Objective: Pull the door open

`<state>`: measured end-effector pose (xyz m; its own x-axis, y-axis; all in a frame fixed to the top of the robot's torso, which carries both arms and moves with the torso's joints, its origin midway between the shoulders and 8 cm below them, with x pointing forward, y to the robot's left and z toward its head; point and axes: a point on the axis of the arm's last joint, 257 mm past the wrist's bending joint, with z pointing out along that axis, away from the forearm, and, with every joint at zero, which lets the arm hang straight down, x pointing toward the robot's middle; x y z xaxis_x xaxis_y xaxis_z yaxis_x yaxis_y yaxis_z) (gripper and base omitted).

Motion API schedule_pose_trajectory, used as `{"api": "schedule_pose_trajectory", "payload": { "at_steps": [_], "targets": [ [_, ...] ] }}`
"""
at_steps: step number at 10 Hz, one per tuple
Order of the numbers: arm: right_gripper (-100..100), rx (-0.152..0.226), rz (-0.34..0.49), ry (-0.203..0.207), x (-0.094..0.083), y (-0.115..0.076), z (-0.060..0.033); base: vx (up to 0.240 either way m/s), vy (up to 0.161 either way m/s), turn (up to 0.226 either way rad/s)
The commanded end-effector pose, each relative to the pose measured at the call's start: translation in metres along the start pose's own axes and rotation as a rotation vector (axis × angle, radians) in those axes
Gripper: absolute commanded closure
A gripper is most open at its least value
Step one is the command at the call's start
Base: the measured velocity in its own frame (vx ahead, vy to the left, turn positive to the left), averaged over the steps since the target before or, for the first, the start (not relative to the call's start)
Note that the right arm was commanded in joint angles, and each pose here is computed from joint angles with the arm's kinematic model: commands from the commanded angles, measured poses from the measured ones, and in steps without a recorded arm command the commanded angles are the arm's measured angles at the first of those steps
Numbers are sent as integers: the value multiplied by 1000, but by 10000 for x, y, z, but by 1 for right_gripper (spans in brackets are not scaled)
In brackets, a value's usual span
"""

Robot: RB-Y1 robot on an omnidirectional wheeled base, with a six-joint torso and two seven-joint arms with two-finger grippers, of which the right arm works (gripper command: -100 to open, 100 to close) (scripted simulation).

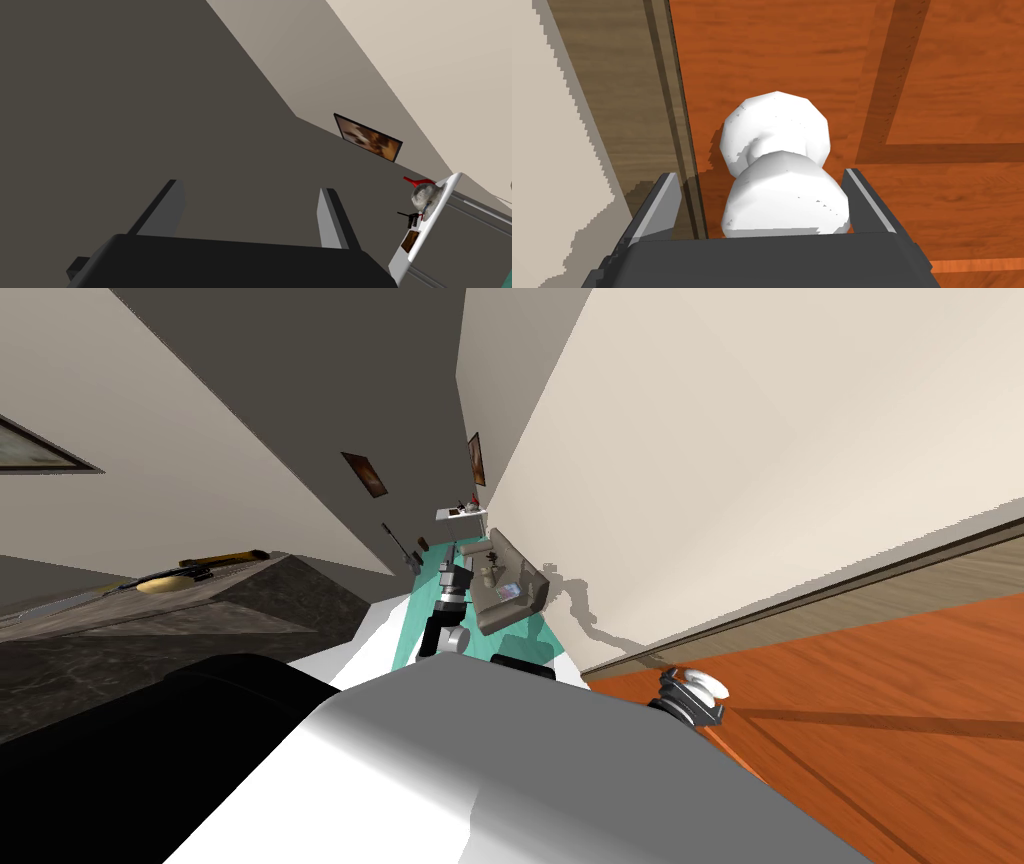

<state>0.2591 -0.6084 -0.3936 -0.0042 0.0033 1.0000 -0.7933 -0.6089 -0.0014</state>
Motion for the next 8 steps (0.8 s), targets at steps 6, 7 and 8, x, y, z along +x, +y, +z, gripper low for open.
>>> {"api": "schedule_pose_trajectory", "payload": {
  "at_steps": [6,7,8],
  "targets": [
    [100,2,-2,-1,-2,-13,-4,-5,6,-12],
    [100,24,-5,-1,1,-47,-2,-64,61,-10],
    [100,34,-5,-1,4,-72,-1,-122,141,-19]
  ]
}}
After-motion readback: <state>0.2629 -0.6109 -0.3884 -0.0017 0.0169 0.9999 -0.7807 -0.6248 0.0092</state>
